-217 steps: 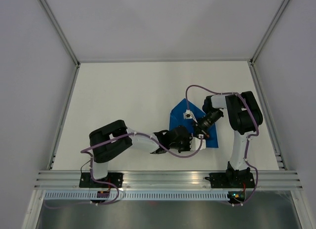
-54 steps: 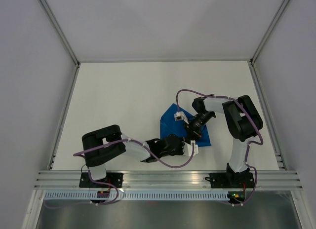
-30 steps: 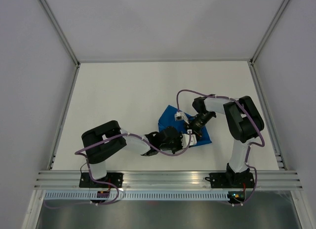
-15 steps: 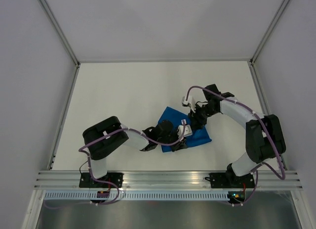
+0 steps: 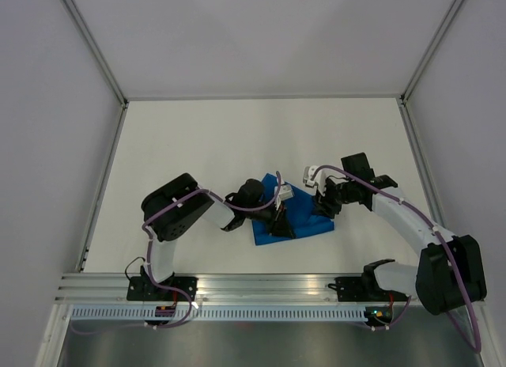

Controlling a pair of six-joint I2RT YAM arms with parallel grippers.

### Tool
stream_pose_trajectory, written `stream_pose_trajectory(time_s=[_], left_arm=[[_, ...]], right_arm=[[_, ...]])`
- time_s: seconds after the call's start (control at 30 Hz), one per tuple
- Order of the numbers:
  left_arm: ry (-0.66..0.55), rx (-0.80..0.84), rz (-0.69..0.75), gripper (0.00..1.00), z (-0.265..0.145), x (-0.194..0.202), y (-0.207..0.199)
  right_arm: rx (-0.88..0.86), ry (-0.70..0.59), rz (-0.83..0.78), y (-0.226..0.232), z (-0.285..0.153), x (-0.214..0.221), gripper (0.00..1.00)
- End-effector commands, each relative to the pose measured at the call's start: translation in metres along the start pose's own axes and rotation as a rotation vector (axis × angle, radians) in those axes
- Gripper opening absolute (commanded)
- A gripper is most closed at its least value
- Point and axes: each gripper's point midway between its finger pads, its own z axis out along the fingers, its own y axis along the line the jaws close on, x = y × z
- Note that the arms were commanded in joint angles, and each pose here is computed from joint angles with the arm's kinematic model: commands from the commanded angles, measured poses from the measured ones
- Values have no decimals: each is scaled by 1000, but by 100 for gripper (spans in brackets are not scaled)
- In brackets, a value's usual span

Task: Fold the napkin, place the utensils inside, and roll it up
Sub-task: Roll the napkin with the utensil

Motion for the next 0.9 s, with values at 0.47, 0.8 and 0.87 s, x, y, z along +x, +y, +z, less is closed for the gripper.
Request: stream_pose_trajectory(time_s=[0.47, 0.8, 0.87], left_arm=[[293, -98, -492, 2, -8, 80, 25], [311, -127, -528, 2, -4, 74, 30], [311, -127, -533, 2, -3, 74, 30]], right_arm=[[-117, 46, -282, 73, 33, 23, 55], [-133, 55, -340, 91, 53, 30, 55], [-121, 56, -346, 90, 56, 30, 54]])
